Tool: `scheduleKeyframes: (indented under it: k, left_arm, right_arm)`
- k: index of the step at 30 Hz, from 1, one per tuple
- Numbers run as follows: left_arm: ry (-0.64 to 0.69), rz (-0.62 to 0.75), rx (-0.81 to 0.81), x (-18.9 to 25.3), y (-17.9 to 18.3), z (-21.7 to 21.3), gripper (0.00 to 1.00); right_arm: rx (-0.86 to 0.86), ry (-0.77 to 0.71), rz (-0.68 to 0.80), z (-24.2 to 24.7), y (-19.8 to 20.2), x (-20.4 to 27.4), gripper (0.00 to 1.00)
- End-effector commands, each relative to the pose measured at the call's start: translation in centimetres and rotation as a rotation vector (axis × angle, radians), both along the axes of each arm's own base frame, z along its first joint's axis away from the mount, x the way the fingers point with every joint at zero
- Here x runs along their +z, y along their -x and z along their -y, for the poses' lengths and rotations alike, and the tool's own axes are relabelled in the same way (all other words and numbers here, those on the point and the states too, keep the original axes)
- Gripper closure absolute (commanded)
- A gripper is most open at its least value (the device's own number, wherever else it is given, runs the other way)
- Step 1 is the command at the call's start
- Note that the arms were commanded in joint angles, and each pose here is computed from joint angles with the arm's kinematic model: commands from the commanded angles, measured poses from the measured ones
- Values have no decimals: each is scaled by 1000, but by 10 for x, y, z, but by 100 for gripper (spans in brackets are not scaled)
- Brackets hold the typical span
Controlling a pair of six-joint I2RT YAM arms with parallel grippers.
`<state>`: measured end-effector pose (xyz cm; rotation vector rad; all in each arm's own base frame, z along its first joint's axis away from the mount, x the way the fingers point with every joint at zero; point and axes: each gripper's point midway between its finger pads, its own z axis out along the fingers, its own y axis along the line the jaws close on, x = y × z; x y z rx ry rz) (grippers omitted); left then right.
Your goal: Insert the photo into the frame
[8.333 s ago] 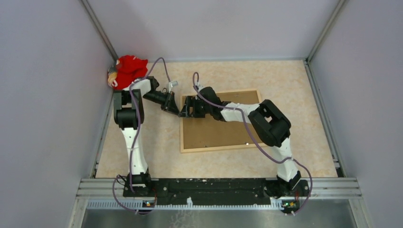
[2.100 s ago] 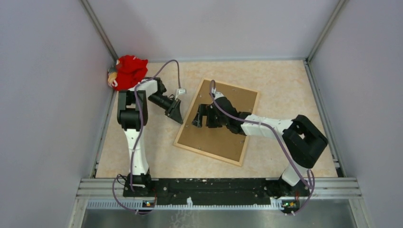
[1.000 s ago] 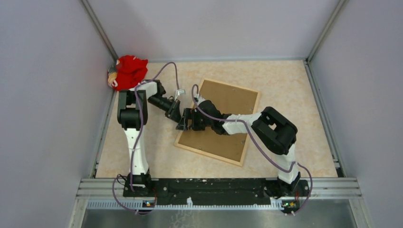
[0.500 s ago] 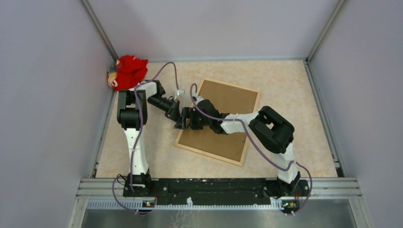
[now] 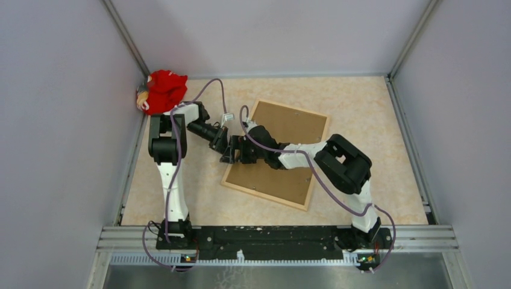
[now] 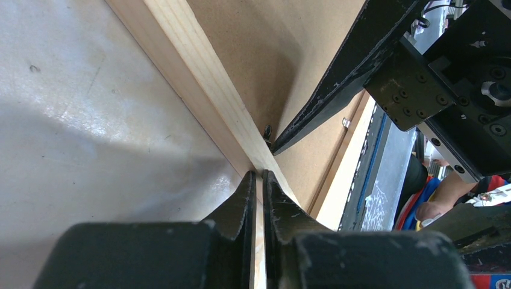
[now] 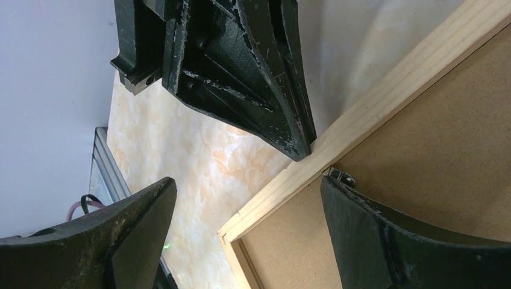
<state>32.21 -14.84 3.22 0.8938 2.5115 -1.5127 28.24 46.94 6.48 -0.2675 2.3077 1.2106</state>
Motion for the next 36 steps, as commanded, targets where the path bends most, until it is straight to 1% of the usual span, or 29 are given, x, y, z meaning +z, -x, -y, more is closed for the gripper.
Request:
scheduleKeyframes:
  k: [1, 6, 12, 17, 19, 24, 28, 32, 34, 36]
  left_arm:
    - [-19, 44, -61, -13, 6, 2, 91]
    - [-19, 48, -64, -12, 6, 2, 91]
    - [-19, 48, -67, -10, 6, 2, 92]
    - [-18, 65, -77, -4, 4, 1, 92]
    - [-20, 68, -76, -2, 3, 1, 92]
    - [-18, 74, -75, 1, 0, 1, 91]
    - [-18, 83, -74, 3, -3, 2, 90]
    - [-33, 91, -86, 2, -1, -1, 90]
    - [-36, 95, -91, 1, 0, -2, 90]
    - [-37, 94, -92, 1, 0, -2, 90]
  right_arm:
    - [-17, 46, 42, -3, -8, -8, 11]
    - [-14, 41, 58, -6, -10, -3, 11]
    - [-4, 9, 104, -7, -12, 20, 10]
    - [10, -26, 245, 3, -14, 72, 5]
    - [5, -37, 268, 11, -14, 84, 3]
    - [8, -50, 243, 27, -8, 89, 3]
    - [-71, -19, 206, 65, -17, 80, 1]
    - [-230, 45, 162, 135, -41, 69, 1]
    - [-286, 63, 165, 165, -48, 70, 1]
    - [-287, 99, 175, 173, -46, 69, 1]
